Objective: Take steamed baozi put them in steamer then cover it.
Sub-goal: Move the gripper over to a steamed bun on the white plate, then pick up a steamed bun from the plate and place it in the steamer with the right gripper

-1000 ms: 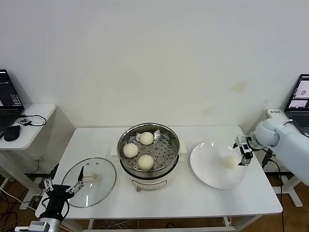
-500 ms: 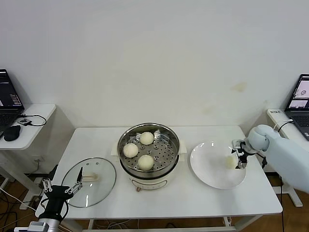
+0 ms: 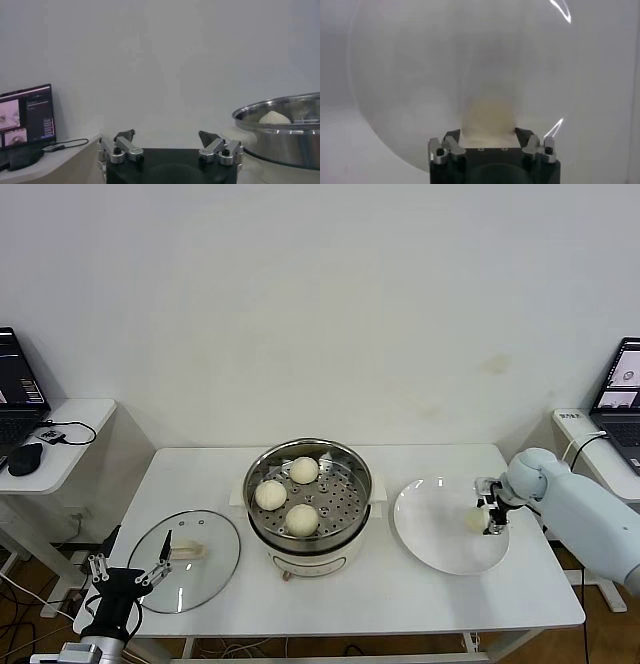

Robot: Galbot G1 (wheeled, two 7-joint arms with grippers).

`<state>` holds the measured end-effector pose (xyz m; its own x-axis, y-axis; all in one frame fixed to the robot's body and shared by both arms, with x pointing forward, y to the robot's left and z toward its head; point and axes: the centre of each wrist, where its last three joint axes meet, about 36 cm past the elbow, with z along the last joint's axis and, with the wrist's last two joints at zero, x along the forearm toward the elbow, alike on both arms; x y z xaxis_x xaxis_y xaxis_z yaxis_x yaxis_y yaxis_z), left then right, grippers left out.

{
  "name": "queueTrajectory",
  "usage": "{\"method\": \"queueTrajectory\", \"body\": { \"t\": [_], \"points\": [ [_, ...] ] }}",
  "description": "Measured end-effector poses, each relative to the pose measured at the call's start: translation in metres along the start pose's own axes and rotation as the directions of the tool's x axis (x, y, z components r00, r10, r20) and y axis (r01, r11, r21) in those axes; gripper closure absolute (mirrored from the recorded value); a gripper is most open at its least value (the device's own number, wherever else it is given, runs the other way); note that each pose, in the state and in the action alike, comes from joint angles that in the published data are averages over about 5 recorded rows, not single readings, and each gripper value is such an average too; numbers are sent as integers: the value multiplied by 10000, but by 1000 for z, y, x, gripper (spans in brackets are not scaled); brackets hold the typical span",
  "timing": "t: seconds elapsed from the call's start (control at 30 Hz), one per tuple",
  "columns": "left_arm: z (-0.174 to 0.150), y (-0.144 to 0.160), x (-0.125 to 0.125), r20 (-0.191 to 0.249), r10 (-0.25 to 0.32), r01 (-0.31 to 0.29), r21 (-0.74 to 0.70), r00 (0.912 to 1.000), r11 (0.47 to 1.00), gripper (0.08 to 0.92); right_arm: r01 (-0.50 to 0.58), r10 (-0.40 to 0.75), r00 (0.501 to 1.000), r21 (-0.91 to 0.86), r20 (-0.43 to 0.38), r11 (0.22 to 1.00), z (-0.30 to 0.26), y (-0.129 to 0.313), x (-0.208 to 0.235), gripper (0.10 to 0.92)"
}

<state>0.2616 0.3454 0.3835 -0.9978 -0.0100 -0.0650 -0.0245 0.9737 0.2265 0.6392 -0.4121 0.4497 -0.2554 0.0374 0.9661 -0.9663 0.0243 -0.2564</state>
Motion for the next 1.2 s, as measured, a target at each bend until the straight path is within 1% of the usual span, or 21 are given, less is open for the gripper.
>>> {"method": "queueTrajectory", "body": {
  "t": [0.27, 0.5, 0.67, 0.9, 1.2],
  "points": [
    [0, 0, 0, 6, -11, 11, 11, 10000, 10000, 177, -111, 111, 9999, 9, 59, 9999, -1, -5, 6, 451],
    [-1, 0, 0, 36, -12, 12, 18, 10000, 10000, 177, -245, 244, 9996, 7, 116, 9997, -2, -10, 18, 462],
    [-2, -1, -1, 68, 8, -8, 20, 10000, 10000, 177, -431, 429, 9989, 93, 196, 9990, -3, -14, 38, 462],
    [-4, -3, -4, 141, 88, -89, 62, 9999, 9999, 177, -1026, 1007, 9937, 368, 497, 9940, -19, -29, 93, 459],
    [-7, -7, -6, 236, 150, -153, 128, 9996, 9998, 177, -1956, 1792, 9697, 886, 1661, 9767, -83, -53, 185, 448]
  ]
}}
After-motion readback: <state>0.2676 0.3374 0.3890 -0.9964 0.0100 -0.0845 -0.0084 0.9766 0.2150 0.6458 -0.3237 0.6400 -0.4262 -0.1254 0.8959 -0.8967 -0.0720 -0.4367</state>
